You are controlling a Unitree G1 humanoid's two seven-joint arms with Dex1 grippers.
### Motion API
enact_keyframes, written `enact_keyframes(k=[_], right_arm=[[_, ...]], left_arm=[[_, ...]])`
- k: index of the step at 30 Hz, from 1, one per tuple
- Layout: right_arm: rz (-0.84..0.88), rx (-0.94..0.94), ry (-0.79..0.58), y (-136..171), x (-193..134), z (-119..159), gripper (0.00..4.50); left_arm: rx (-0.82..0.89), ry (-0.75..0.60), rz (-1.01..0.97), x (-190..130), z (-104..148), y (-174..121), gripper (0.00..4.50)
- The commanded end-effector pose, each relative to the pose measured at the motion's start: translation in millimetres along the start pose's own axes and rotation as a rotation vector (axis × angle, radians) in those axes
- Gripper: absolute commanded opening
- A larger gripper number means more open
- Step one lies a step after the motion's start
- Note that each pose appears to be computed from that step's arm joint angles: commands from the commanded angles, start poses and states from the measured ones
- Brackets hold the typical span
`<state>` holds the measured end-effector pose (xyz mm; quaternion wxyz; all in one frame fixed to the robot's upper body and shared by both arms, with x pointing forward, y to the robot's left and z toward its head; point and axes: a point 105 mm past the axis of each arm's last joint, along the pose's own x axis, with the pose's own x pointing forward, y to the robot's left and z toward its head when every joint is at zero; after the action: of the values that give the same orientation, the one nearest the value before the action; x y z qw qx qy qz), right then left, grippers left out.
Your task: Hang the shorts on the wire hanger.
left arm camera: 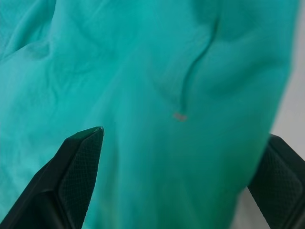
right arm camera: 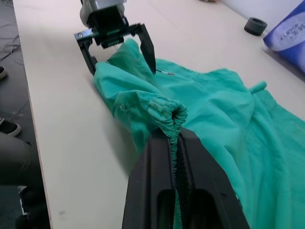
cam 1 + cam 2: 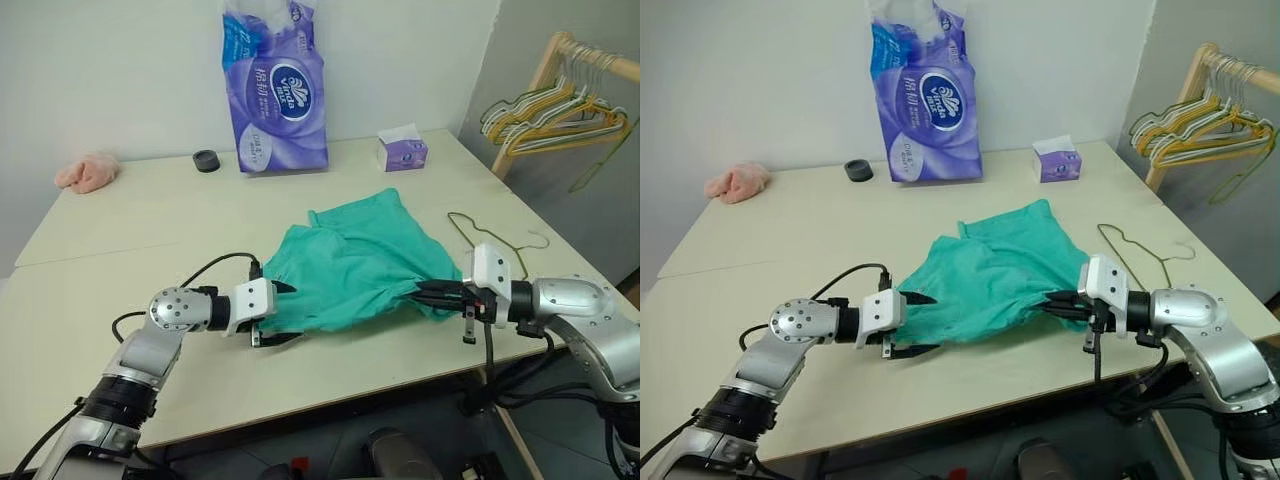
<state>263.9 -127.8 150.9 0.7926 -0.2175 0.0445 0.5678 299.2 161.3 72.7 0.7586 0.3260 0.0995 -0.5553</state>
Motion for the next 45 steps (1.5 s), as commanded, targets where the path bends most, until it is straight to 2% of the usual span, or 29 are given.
enact_keyframes(k=[1,4,12,16,17,21,25,29,32,36,37,40,42,43,45], right_arm=[[-0.020,-0.050,-0.014,-5.4,-8.3,6.4,0.03],[-0.013,-0.047,-0.024,-3.7,-7.9,6.8,0.00],[-0.012,-0.036,-0.016,-4.0,-11.7,2.8,0.00],[0.007,-0.047,-0.005,-4.4,-11.9,2.7,0.00],[0.019,-0.060,0.005,-4.1,-11.7,2.2,0.00],[0.115,-0.079,0.047,1.4,-14.4,2.4,0.00],[0.268,-0.080,0.133,-0.3,-31.4,8.9,0.00],[0.334,-0.139,0.212,-21.8,-34.4,8.4,0.00],[0.341,-0.174,0.241,-47.7,-26.2,7.0,0.00],[0.321,-0.217,0.281,-84.2,-8.3,5.4,0.00],[0.219,-0.261,0.290,-111.0,6.6,11.5,0.00],[-0.116,-0.465,0.292,-174.7,48.2,59.7,0.00],[-0.289,-0.640,0.273,-195.2,59.9,100.0,0.00],[-0.375,-0.723,0.245,-202.2,63.3,123.9,0.00],[-0.489,-0.830,0.199,-208.6,66.1,155.8,0.00]], left_arm=[[0.044,0.022,0.025,-12.2,-2.2,8.2,4.50],[0.063,0.049,-0.006,-12.9,-9.8,1.3,3.88],[0.081,0.106,-0.004,-18.4,-26.7,-3.3,1.40],[0.072,0.098,-0.005,-19.1,-25.2,-2.4,0.17],[0.051,0.081,-0.014,-19.1,-21.4,-3.3,0.02],[-0.076,-0.009,-0.115,-23.5,5.9,-17.2,0.02],[-0.249,-0.121,-0.319,-47.2,59.5,-45.1,0.02],[-0.325,-0.183,-0.403,-62.1,97.7,-55.1,0.02],[-0.344,-0.172,-0.357,-59.8,102.2,-48.6,0.02],[-0.376,-0.215,-0.115,-44.2,100.6,-0.3,0.02],[-0.401,-0.231,0.048,-37.1,97.4,36.7,0.02],[-0.373,-0.206,0.514,-32.5,97.1,146.6,0.02],[-0.335,-0.220,0.793,-57.2,111.5,206.0,0.02],[-0.323,-0.253,0.920,-76.5,123.7,229.9,0.02],[-0.293,-0.295,1.064,-102.8,140.3,254.3,0.02]])
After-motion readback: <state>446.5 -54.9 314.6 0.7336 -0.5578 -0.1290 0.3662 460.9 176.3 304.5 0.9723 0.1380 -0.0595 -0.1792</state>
